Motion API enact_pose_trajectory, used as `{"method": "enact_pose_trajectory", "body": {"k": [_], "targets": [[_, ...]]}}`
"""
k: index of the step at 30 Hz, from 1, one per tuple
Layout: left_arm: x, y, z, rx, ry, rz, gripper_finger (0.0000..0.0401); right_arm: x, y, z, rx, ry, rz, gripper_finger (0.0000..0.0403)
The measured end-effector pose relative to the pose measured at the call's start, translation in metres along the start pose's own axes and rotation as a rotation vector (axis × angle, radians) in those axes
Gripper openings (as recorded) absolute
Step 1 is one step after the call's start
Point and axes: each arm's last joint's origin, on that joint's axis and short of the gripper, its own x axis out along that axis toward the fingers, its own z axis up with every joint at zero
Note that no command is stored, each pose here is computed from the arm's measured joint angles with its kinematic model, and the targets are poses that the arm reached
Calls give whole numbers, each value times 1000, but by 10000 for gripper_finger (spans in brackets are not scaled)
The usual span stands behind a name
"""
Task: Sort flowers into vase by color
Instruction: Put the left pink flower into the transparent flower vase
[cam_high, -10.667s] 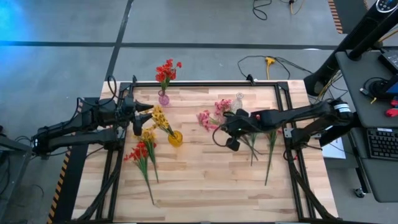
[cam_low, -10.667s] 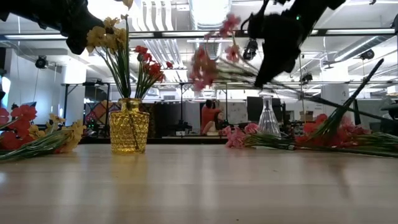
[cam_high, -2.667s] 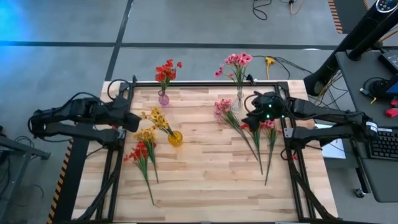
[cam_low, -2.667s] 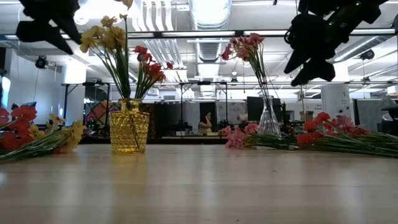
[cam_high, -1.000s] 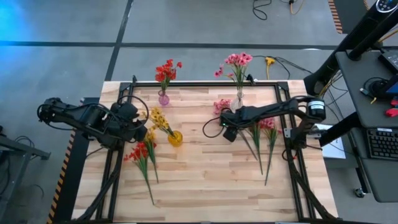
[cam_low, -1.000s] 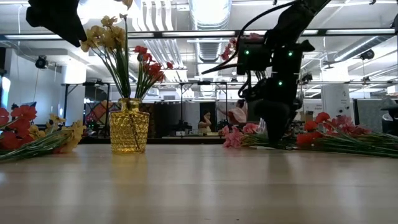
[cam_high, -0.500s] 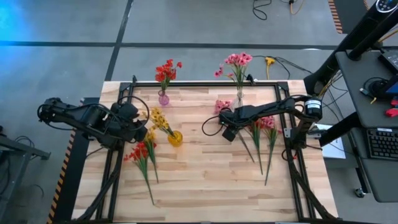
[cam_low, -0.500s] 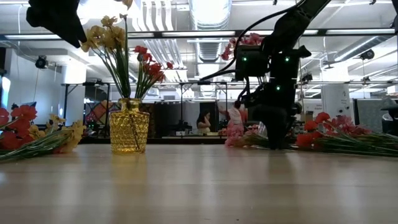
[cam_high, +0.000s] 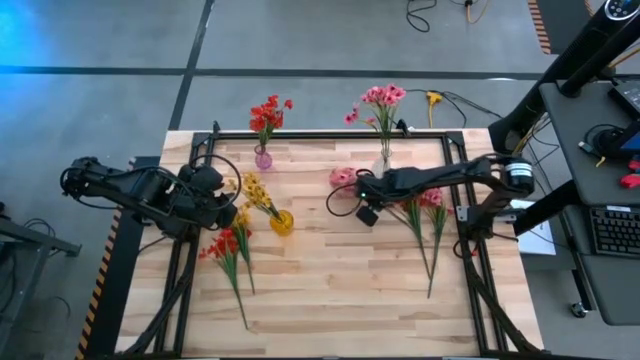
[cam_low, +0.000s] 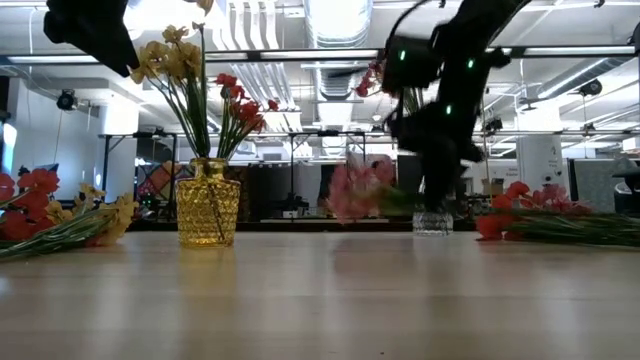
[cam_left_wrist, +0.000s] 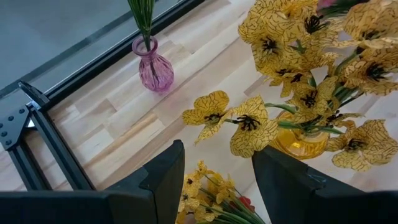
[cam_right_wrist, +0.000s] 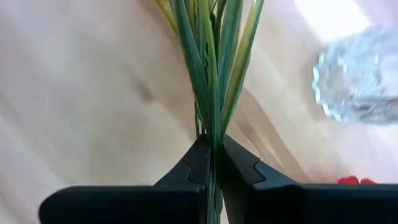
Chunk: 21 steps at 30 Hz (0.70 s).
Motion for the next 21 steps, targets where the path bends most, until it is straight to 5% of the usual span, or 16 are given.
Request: {"method": "enact_pose_trajectory", "body": {"k": [13, 21], "targets": [[0, 0, 0, 1, 1, 1, 170, -102, -3, 17, -69, -675, 405, 13], [0, -1, 0, 1, 1, 0, 170, -122, -9, 18, -139, -1103, 469, 13]]}}
